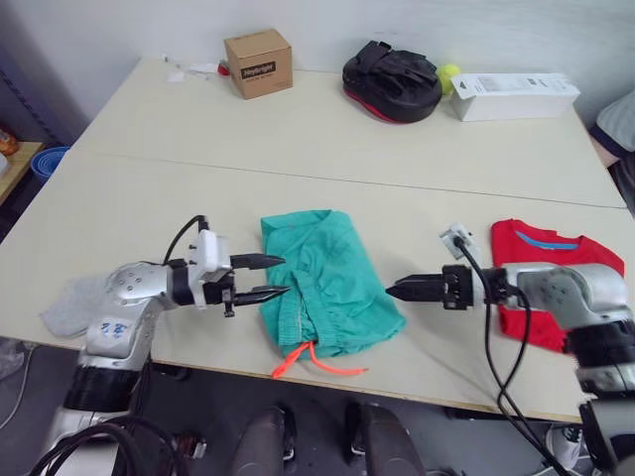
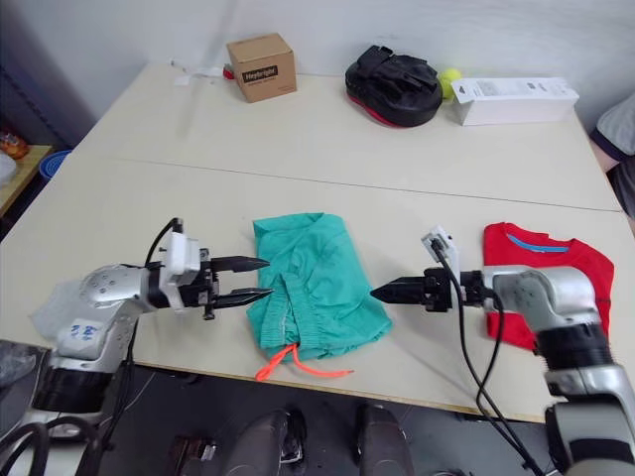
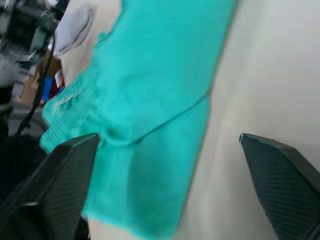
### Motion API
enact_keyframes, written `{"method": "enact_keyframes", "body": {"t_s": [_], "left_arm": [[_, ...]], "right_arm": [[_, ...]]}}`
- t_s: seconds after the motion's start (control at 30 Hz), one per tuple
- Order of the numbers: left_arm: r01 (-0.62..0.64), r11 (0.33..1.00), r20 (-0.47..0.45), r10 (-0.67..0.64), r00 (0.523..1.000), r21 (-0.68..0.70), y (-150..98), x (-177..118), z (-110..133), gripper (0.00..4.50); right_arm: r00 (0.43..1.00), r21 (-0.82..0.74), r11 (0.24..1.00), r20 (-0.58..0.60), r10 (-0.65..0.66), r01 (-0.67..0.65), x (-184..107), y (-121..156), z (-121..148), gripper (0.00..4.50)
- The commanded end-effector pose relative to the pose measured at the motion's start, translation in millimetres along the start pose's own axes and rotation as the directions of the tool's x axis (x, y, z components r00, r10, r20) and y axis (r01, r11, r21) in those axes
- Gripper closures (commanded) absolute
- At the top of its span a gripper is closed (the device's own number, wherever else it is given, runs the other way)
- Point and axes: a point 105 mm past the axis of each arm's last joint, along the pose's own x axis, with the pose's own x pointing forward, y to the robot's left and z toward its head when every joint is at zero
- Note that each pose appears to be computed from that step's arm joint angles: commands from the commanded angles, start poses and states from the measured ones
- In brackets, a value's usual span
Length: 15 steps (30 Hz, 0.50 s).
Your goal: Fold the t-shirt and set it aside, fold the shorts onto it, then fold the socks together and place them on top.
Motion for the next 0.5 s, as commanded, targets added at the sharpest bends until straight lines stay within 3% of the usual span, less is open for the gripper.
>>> {"method": "enact_keyframes", "body": {"t_s": [0.03,0.13,0.3,0.43,0.5], "left_arm": [[0.007,1.000,-0.003,-0.007,1.000,0.007,-12.1,-10.6,7.0,0.99],[-0.006,1.000,0.001,0.006,1.000,-0.007,-18.2,-15.9,7.7,0.03],[-0.036,0.999,0.006,0.036,0.999,0.007,-23.7,-25.1,8.1,0.03],[-0.084,0.996,-0.009,0.084,0.996,0.010,-22.6,-30.9,3.5,0.03],[-0.090,0.996,-0.013,0.091,0.996,0.009,-23.1,-31.5,2.5,0.00]], "right_arm": [[0.997,0.015,0.999,-0.064,0.034,-0.033,18.2,-0.4,3.1,0.00],[0.991,0.036,0.995,-0.093,0.098,-0.095,37.1,8.8,8.1,0.00],[0.972,0.028,0.991,-0.194,0.134,-0.131,64.9,16.5,-0.6,0.00],[0.976,0.024,0.994,-0.185,0.113,-0.110,84.0,16.7,2.2,0.00],[0.982,0.010,0.997,-0.174,0.077,-0.076,86.8,11.8,4.5,0.58]]}}
